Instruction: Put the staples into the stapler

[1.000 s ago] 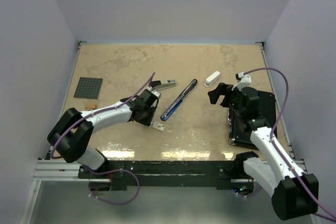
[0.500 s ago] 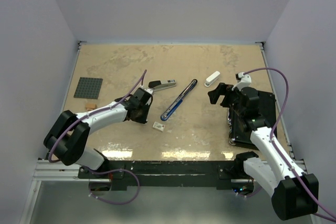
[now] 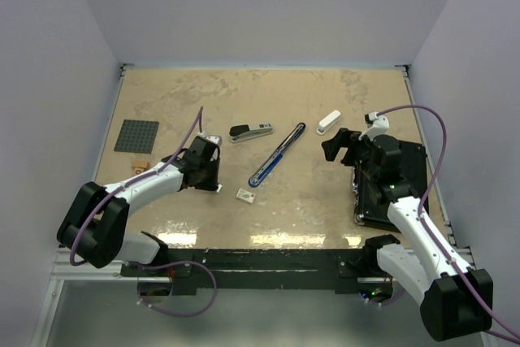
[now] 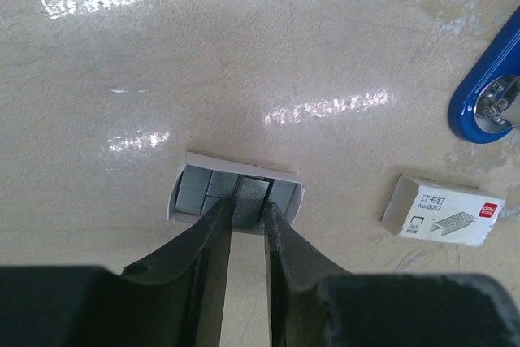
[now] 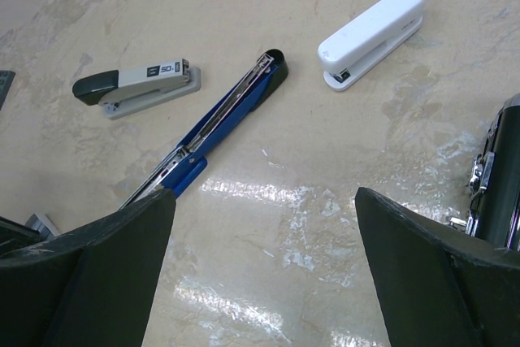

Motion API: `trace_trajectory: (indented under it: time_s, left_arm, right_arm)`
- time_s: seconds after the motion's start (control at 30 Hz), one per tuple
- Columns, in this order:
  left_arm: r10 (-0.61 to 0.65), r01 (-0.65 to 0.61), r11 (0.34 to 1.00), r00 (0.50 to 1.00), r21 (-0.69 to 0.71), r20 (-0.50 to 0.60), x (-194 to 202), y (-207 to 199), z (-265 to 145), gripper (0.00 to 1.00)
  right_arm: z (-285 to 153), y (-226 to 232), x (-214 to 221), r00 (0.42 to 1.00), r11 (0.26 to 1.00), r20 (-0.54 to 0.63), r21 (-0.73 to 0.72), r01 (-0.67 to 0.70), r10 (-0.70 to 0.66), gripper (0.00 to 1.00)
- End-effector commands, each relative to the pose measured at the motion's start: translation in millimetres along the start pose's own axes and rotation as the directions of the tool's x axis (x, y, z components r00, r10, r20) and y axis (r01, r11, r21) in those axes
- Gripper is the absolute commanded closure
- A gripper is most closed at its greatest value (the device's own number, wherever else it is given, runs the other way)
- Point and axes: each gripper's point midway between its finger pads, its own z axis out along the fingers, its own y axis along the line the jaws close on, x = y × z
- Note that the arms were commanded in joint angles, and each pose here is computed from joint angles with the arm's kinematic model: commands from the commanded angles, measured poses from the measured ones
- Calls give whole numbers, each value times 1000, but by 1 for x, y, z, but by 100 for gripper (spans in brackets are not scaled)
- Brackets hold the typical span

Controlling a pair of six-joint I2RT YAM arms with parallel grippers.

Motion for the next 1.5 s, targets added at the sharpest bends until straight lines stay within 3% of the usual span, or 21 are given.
trace_trajectory:
  time_s: [0.0, 0.27, 0.73, 0.93, 1.47]
  left_arm:
    - [-58, 55, 996, 997, 66, 45, -12, -10, -2, 73]
    - [-29, 35, 997, 996, -66, 87, -24, 13, -10, 61]
    - [20, -22, 998, 999, -55, -34, -5, 10, 2, 58]
    - [53, -54, 998, 998, -31, -25, -14, -5, -7, 52]
    - [105, -107, 991, 994, -75, -27, -16, -5, -2, 57]
  right_arm:
    - [1, 5, -4, 1000, 1000, 23, -27, -5, 6, 2]
    - [0, 3, -2, 1000, 1000, 26, -21, -6, 6, 2]
    - [2, 4, -1, 1000, 999, 24, -29, -17, 17, 2]
    - [3, 5, 0, 1000, 999, 20, -30, -21, 21, 2]
    - [7, 5, 1, 999, 999, 13, -31, -29, 30, 3]
